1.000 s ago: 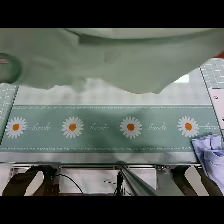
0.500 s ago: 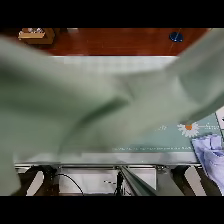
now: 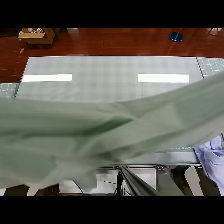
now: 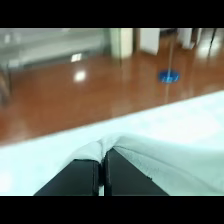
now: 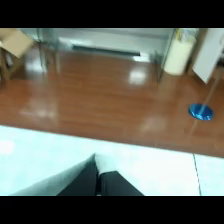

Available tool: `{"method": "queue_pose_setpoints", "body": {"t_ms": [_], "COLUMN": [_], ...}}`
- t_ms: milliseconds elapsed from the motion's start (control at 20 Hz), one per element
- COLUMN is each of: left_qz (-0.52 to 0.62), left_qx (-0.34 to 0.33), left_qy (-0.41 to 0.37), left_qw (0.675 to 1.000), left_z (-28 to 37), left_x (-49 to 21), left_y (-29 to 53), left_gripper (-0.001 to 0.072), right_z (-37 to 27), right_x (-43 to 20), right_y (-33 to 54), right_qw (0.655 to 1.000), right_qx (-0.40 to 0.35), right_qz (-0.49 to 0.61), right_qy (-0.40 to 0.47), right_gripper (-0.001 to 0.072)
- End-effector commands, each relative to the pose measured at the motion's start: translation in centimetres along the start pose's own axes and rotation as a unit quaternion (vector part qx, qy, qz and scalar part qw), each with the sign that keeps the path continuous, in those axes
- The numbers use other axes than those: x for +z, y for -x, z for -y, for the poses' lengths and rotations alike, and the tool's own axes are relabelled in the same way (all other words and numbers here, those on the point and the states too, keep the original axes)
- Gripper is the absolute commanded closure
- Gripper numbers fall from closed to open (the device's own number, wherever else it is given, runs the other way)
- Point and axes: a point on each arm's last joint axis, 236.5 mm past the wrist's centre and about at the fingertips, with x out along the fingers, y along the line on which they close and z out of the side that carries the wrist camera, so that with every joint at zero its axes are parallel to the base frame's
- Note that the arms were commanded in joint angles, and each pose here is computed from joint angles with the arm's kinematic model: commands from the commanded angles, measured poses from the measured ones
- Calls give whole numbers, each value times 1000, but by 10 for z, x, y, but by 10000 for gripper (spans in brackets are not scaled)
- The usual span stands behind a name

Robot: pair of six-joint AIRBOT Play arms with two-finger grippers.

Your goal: Fold the shirts.

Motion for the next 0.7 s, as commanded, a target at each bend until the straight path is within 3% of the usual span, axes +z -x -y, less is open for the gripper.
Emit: {"method": "queue_pose_setpoints", "body": {"t_ms": [0,250,450,650], "left_qz": [-69,-208,-236,-266], "left_qx": [-2,-64,-103,-132], "left_qy": [-15,41,81,123], "left_qw": [997,975,963,947], "left_z": [-16,-33,-50,-72], "left_x": [-30,-97,-120,-151], "left_y": [-30,-117,-196,-279], "left_gripper": [676,675,675,675], "right_z": [20,57,101,112], "right_x": [-20,-79,-135,-198], "right_y": [-10,-80,-135,-197], "right_qw": [998,975,936,902], "right_qx": [-14,72,96,86], "right_qz": [-50,-166,-253,-376], "right_qy": [-20,-130,-223,-196], "right_gripper": [690,690,690,690]}}
